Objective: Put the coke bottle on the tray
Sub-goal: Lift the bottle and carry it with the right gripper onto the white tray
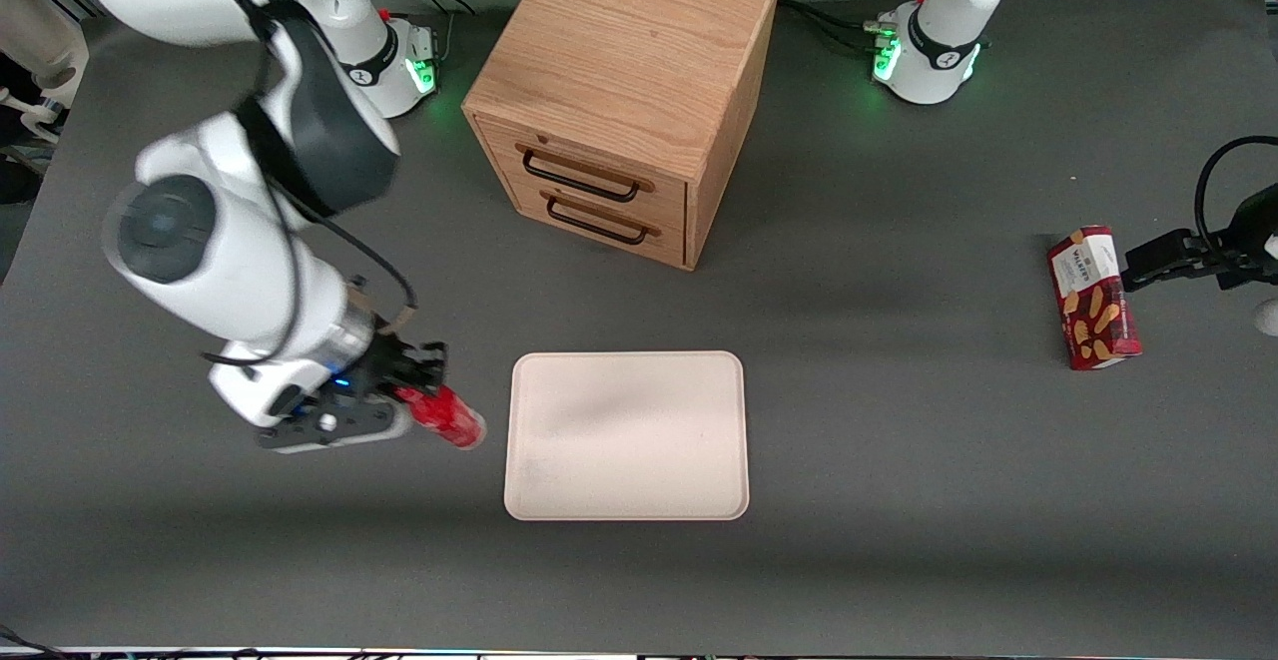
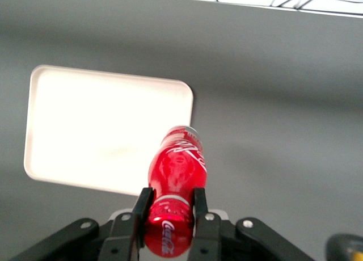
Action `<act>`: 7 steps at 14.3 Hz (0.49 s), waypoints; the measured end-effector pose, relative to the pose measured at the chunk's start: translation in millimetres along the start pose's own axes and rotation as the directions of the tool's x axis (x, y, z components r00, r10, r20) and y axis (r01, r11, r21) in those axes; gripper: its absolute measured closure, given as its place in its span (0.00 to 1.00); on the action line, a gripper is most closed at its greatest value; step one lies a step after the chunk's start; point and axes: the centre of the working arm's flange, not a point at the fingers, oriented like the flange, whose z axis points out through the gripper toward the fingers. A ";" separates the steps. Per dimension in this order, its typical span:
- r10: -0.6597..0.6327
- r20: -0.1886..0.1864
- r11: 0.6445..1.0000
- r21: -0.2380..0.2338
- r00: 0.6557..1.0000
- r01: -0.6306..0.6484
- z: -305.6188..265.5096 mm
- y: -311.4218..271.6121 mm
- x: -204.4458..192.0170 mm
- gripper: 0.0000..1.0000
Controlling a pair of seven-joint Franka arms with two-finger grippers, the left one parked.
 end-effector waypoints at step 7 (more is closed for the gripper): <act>-0.021 -0.025 1.000 -0.004 0.999 0.021 114.3 -21.2 17.9 0.67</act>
